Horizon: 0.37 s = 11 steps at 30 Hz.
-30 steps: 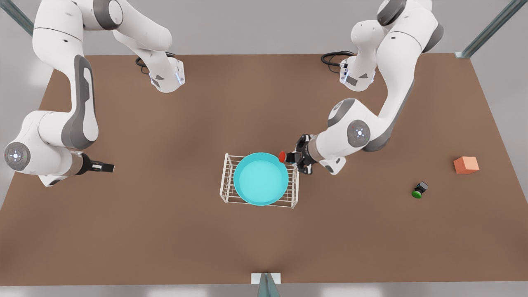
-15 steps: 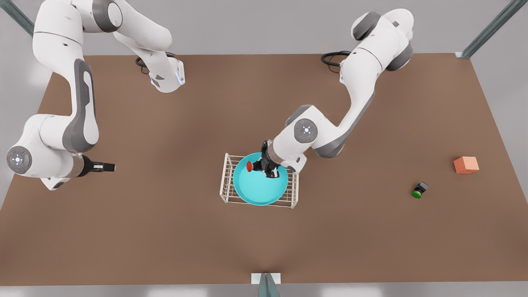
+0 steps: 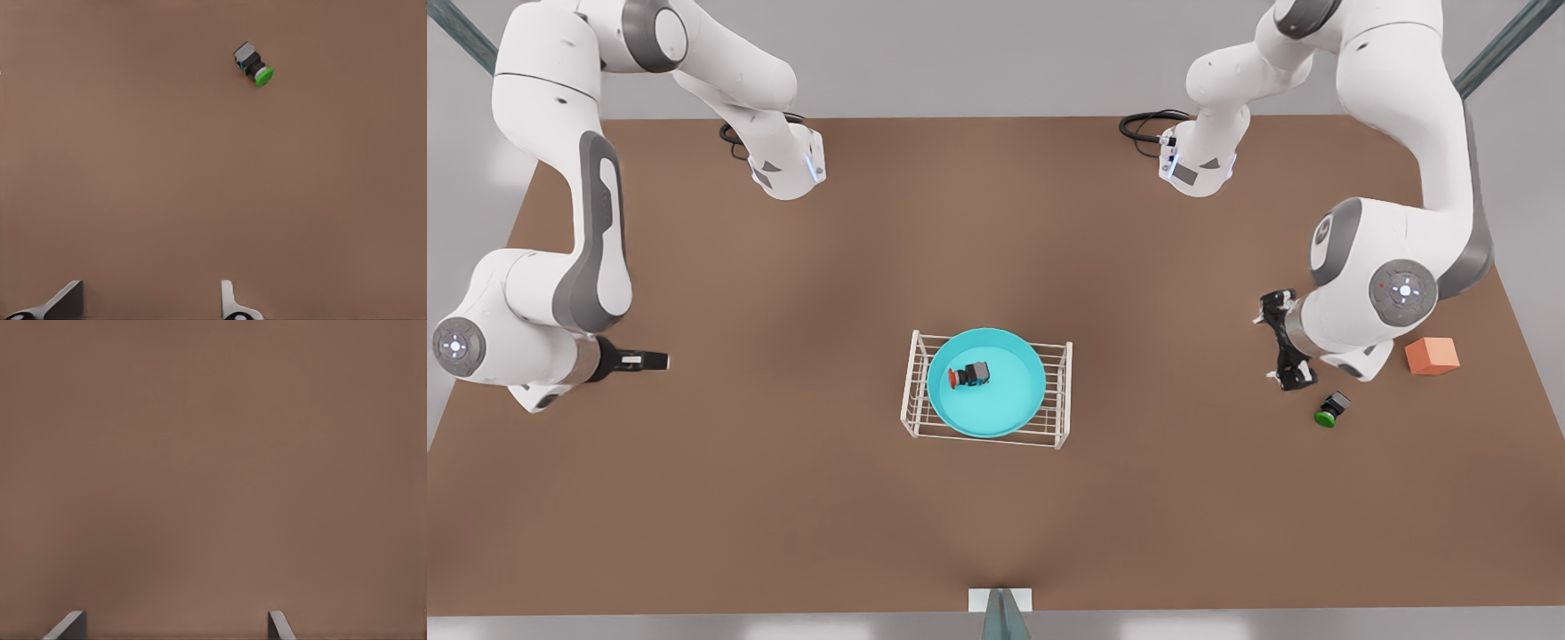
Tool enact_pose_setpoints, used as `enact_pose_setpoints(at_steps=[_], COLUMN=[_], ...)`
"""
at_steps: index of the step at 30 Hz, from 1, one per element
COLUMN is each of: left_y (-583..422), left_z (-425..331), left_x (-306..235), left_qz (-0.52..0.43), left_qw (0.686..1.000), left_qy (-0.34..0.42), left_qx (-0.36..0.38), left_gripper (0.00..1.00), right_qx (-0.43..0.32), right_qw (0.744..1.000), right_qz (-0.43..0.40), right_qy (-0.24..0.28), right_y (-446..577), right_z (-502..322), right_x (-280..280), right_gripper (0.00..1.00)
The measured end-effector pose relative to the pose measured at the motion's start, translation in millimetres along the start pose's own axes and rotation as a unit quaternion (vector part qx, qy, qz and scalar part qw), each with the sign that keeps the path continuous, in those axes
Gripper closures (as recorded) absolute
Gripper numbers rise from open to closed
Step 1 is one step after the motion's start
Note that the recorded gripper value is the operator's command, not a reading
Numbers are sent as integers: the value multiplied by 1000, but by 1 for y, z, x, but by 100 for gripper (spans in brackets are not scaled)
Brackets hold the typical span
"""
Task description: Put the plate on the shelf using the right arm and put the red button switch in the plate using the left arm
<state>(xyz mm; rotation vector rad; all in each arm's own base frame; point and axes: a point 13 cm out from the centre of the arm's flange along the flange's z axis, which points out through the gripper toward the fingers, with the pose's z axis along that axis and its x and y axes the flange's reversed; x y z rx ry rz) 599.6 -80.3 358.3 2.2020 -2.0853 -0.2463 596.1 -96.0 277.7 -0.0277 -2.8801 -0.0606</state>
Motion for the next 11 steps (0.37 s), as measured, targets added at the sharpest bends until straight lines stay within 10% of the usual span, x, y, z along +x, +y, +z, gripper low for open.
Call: enact_pose_setpoints(at_steps=[11], left_y=[22], left_z=[6], left_x=[-3], left_qz=[335], left_qw=[941], left_qy=[2], left_qx=[-48], left_gripper=[0], right_qx=[-2], right_qw=[1000], right_qz=[-15], right_qy=[2], right_y=[-4], right_z=[5], right_x=[-1], right_gripper=[0])
